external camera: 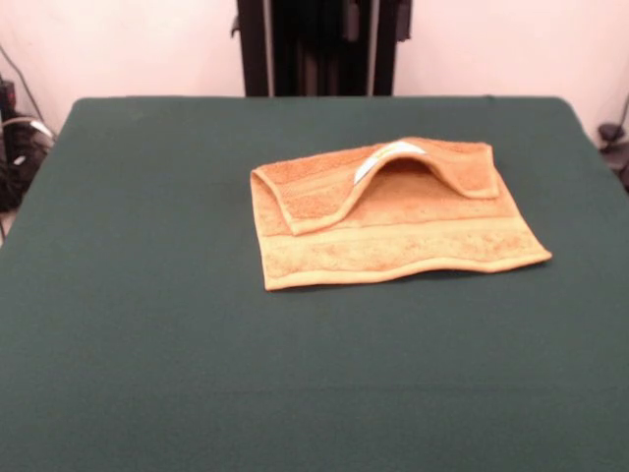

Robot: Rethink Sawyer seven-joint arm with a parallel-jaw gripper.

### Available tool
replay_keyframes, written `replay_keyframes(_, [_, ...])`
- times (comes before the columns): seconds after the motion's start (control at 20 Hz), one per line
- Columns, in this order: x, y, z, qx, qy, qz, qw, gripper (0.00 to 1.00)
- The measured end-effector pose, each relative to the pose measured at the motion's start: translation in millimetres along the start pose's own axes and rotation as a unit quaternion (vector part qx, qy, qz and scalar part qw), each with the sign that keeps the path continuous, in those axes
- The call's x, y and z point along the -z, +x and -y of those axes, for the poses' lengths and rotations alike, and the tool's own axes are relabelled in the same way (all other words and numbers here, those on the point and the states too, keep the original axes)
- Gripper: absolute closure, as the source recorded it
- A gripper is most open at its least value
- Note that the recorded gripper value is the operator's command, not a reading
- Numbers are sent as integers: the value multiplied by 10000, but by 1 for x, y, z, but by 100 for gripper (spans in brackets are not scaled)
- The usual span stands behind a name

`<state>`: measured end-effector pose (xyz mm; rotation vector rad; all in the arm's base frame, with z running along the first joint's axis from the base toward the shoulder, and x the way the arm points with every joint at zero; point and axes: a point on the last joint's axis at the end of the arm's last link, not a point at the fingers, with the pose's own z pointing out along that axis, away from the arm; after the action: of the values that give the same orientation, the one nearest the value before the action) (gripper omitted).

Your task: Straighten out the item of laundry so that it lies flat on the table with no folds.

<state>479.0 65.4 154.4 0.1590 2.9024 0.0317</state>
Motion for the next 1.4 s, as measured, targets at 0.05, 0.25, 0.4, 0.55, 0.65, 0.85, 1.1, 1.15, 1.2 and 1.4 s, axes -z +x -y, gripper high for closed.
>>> replay_keyframes(0.05, [-1,0,-2,13,-16,-5,10000,0])
replay_keyframes(0.25, [-6,5,-18,177,-56,-79,9998,0])
replay_keyframes(0.4, [-8,10,-37,392,-42,-199,9990,0])
replay_keyframes(0.55, [-10,13,-58,634,-24,-429,9971,0])
replay_keyframes(0.65, [-12,12,-75,809,-23,-640,9947,0])
replay_keyframes(0.85, [-23,3,-93,966,-51,-824,9919,0])
replay_keyframes(1.1, [-57,-18,-98,958,-76,-874,9915,0])
replay_keyframes(1.15, [-61,-19,-98,954,-78,-890,9914,0])
replay_keyframes(1.2, [-65,-21,-98,949,-79,-906,9913,0])
replay_keyframes(1.4, [-87,-25,-96,922,-85,-987,9908,0])
